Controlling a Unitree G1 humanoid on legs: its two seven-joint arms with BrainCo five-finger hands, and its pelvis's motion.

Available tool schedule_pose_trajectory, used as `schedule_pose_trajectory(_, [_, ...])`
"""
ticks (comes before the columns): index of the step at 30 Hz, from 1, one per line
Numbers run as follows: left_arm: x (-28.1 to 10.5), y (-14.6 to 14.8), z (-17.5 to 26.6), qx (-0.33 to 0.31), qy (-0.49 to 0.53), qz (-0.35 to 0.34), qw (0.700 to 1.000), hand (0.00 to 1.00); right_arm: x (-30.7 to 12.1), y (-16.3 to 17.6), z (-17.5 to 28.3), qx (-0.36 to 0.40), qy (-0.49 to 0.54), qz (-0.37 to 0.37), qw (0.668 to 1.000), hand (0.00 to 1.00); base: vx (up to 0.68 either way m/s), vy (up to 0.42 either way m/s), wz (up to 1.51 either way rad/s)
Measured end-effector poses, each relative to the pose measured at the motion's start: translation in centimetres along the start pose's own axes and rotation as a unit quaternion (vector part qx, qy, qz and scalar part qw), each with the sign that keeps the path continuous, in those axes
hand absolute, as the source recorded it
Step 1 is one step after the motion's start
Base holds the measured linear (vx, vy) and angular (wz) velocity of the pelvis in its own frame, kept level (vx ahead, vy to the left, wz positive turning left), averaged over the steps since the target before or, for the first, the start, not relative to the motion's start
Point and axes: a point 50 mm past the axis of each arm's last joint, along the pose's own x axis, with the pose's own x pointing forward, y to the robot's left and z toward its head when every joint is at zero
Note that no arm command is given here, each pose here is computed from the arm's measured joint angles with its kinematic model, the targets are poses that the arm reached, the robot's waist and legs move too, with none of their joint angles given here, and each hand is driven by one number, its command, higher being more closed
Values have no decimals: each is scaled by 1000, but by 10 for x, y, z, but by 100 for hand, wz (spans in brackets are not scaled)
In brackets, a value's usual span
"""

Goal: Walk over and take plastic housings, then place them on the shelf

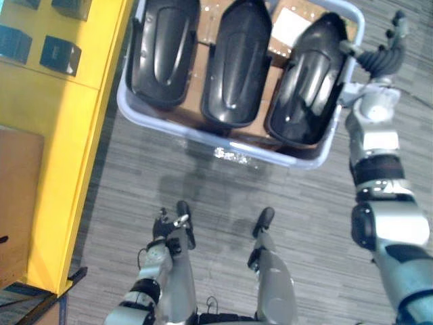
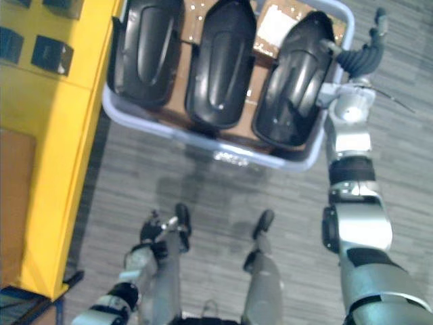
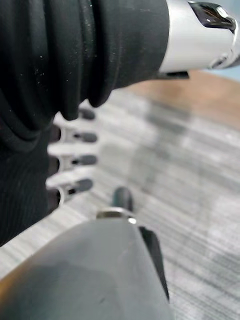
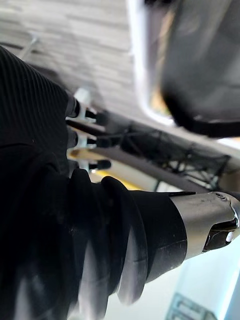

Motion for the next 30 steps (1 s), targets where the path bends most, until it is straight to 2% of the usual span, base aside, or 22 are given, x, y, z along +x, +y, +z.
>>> schedule_pose_trajectory(7, [3,0,7,-3,-9,4,1000,0,-21,25,-16,-40,16,26,999,0,-32,-1,0])
schedule_pose_trajectory(15, [3,2,7,-3,-8,18,1000,0,-55,35,-37,-57,32,5,998,0,-10,-3,-2])
schedule_pose_trajectory(26, [1,-1,4,2,-5,21,1000,0,-67,14,-40,-105,12,-81,991,0,-35,-12,-1])
schedule_pose_trajectory(30, [1,-3,3,7,-6,17,1000,0,-59,-2,-23,-109,-32,-108,988,0,-36,-4,2])
